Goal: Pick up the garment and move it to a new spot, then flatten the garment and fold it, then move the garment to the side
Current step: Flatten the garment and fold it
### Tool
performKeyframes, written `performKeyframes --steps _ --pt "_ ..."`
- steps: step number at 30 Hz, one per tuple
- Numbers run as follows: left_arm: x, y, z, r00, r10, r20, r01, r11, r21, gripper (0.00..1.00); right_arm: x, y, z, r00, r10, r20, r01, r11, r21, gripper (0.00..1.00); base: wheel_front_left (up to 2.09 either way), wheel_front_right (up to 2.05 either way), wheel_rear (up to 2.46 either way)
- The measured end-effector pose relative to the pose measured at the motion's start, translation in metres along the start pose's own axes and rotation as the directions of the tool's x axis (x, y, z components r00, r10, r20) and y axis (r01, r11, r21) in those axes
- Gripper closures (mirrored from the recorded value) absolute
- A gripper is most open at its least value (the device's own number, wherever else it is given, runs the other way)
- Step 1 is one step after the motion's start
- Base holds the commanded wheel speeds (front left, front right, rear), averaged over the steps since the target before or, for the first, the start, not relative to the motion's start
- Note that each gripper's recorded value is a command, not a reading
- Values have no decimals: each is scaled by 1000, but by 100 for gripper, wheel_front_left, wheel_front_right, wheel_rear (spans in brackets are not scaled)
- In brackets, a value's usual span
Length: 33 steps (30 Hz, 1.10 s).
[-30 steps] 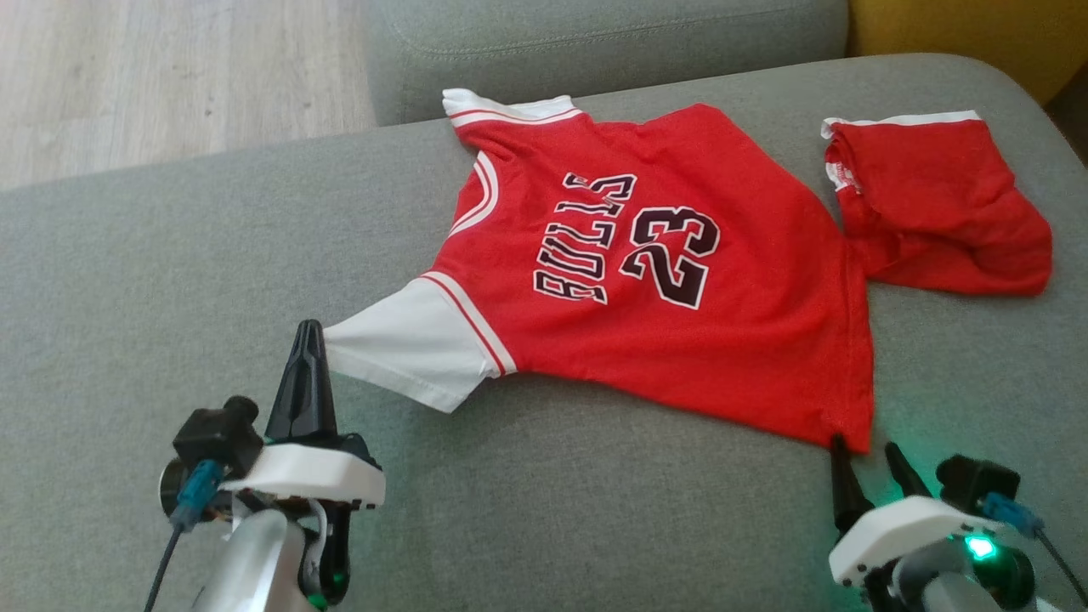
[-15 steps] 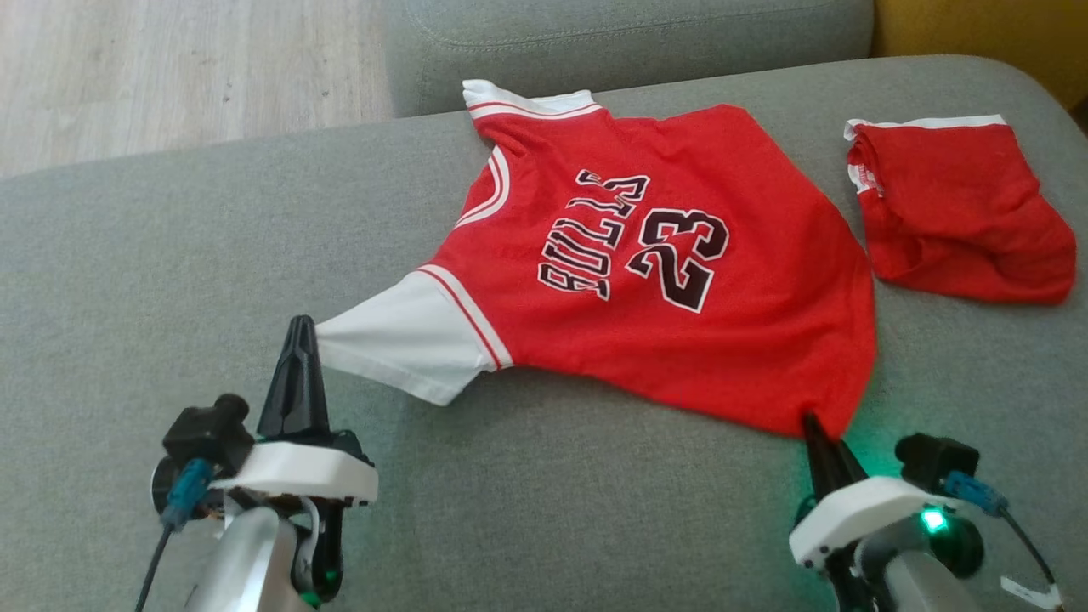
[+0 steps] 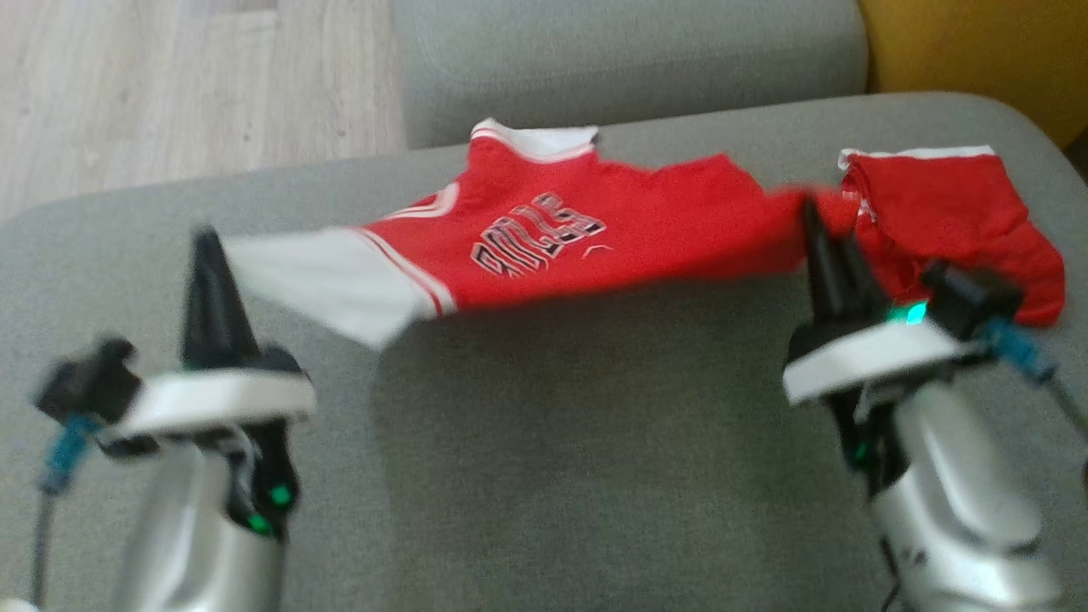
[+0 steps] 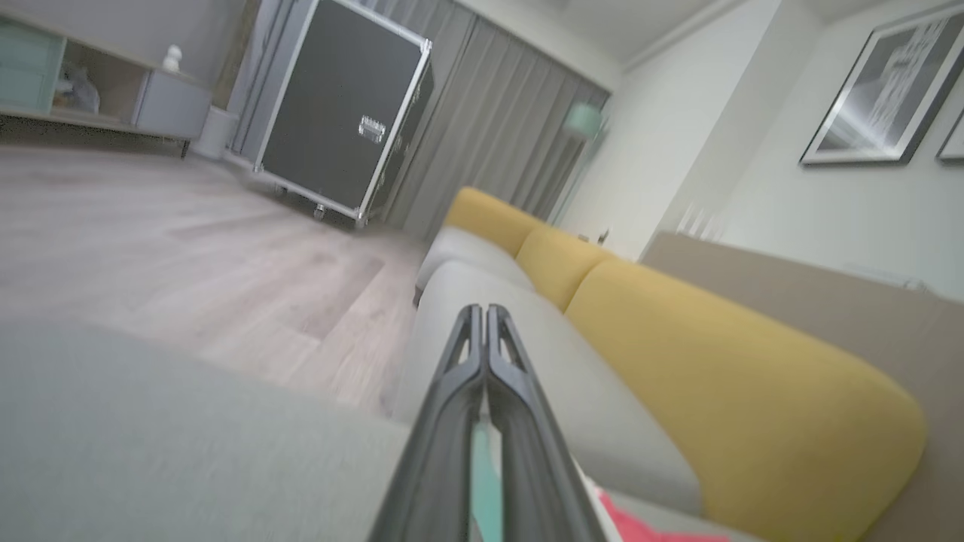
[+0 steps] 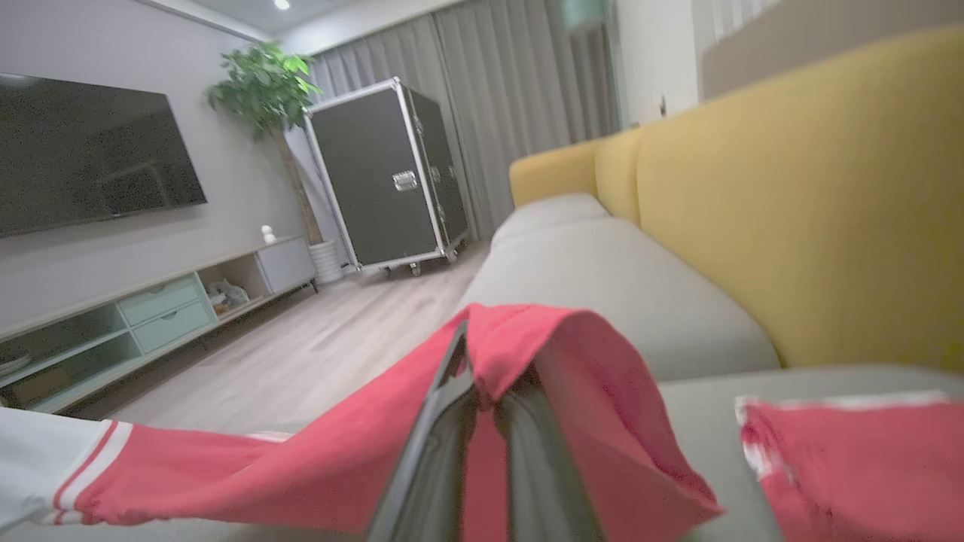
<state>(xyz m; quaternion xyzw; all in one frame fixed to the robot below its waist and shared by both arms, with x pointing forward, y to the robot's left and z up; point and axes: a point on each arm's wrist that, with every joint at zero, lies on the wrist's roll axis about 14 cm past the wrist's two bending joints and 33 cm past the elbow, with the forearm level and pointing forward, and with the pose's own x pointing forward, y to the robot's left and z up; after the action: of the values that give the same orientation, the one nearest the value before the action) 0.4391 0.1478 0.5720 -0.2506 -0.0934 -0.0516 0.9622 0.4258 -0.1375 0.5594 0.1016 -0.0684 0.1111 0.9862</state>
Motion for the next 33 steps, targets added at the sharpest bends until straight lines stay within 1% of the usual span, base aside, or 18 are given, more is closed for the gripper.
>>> performKeyframes --steps 2,5,6,11,14,18,21,24,27,29,30,31,33 --pt "9 -10 35 996 -31 87 32 999 -8 100 11 7 29 997 47 58 -44 998 -50 100 0 0 0" --pt "16 -23 85 977 -58 203 63 998 -18 100 25 23 71 983 124 137 -107 986 -125 100 0 0 0" --pt "16 -23 85 977 -58 203 63 998 -18 100 25 23 71 983 124 137 -107 986 -125 100 0 0 0" --pt "8 -43 153 930 -95 354 113 993 -29 100 33 53 132 939 237 249 -181 957 -225 100 0 0 0" --pt "-2 -55 185 899 -115 423 144 989 -39 100 30 63 152 921 270 279 -202 947 -251 100 0 0 0" --pt "-13 -68 211 874 -136 466 174 984 -39 100 26 63 166 916 274 292 -196 943 -269 100 0 0 0" --pt "-13 -70 214 879 -140 455 176 984 -37 100 25 57 168 925 254 282 -181 948 -260 100 0 0 0" --pt "-1 -63 207 906 -124 406 148 989 -29 100 31 47 149 952 221 210 -165 953 -252 100 0 0 0" --pt "24 -49 190 942 -81 326 114 990 -84 100 44 37 124 975 187 123 -160 966 -204 100 0 0 0" --pt "46 -40 181 958 -56 282 90 990 -110 100 59 32 108 982 177 63 -161 966 -202 100 0 0 0" --pt "60 -35 178 965 -47 260 77 991 -107 100 70 30 103 984 175 41 -163 964 -208 100 0 0 0" --pt "87 -26 176 970 -33 242 54 995 -82 100 97 27 101 984 180 19 -170 958 -232 100 0 0 0" --pt "116 -18 177 972 -17 236 37 996 -79 100 128 26 105 982 186 15 -176 950 -259 100 0 0 0"
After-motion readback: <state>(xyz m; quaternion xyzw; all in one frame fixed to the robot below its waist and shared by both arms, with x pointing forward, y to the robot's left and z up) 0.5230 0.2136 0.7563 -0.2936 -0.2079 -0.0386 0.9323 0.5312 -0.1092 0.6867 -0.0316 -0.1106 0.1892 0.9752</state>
